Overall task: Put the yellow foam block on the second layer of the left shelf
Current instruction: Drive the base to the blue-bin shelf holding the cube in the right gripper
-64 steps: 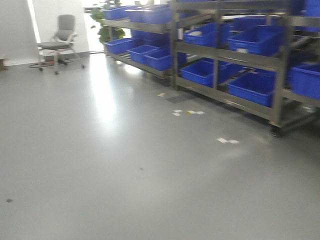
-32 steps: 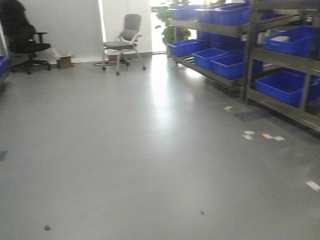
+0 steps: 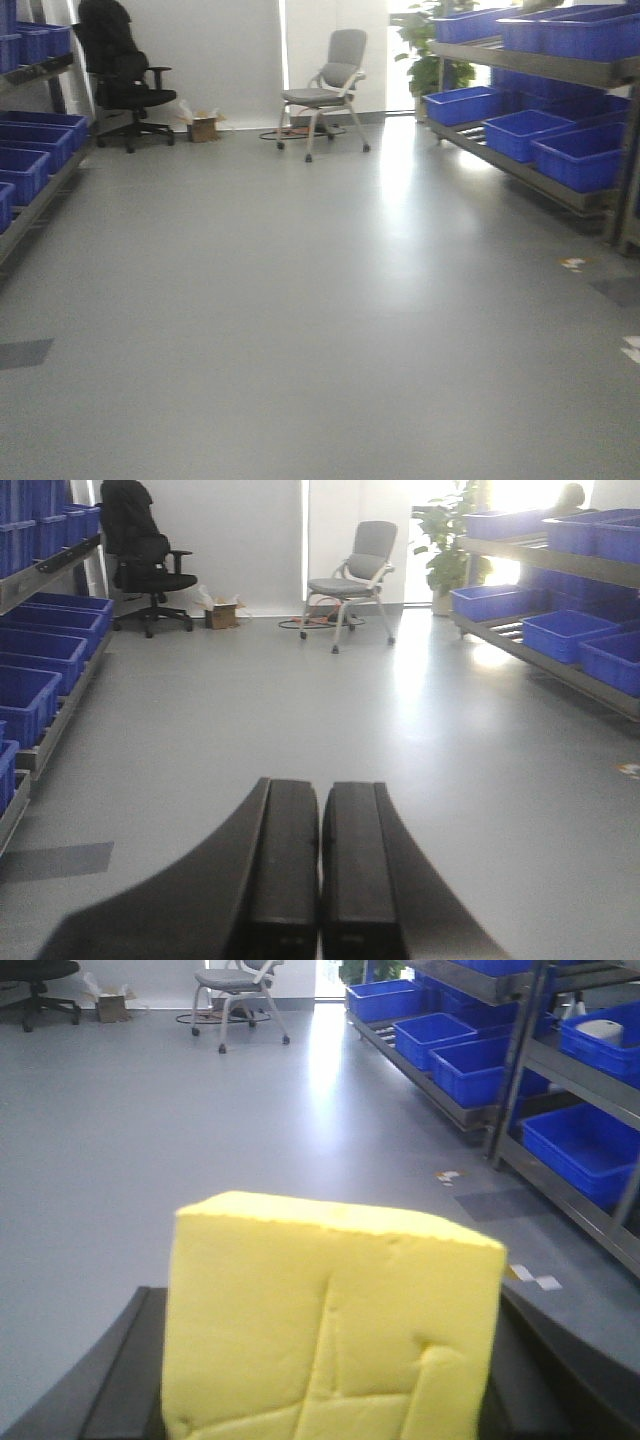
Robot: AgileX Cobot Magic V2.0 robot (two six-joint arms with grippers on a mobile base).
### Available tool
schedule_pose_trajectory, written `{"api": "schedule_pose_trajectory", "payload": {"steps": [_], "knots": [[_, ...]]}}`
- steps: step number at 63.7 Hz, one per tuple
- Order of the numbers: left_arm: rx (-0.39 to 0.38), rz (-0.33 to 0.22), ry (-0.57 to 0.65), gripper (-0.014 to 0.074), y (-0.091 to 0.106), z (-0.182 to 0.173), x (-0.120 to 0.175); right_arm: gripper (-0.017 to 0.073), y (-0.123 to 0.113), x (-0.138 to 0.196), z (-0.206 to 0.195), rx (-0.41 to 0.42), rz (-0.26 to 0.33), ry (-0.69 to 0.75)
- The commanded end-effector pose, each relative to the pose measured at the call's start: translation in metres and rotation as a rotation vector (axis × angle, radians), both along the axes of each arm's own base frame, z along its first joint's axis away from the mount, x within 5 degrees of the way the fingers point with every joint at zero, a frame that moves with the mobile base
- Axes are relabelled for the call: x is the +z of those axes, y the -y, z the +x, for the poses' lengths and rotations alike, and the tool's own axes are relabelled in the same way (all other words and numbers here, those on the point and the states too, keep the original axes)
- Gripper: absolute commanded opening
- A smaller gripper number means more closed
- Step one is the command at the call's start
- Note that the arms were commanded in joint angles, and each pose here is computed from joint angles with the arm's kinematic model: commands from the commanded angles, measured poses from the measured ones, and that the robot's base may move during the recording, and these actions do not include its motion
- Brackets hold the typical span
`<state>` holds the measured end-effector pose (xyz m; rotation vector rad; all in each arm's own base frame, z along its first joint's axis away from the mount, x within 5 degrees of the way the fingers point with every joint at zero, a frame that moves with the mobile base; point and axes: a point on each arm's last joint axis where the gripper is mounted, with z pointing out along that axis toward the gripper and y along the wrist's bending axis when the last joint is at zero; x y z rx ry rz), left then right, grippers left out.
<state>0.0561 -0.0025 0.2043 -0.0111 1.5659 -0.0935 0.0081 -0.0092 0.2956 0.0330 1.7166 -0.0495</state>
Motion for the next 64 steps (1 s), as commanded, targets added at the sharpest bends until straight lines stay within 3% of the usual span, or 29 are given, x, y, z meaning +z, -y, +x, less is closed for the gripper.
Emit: {"api": "schedule_pose_trajectory", "payload": {"steps": [1, 64], "knots": [[-0.011, -0.015, 0.067, 0.0136, 0.001, 0.0, -0.0011, 0.0328, 0.0001, 0.0162, -0.0046, -0.002, -0.023, 0.12], [-0.011, -0.015, 0.067, 0.0136, 0.001, 0.0, -0.0011, 0.0328, 0.0001, 0.0162, -0.0046, -0.002, -0.023, 0.12]]}}
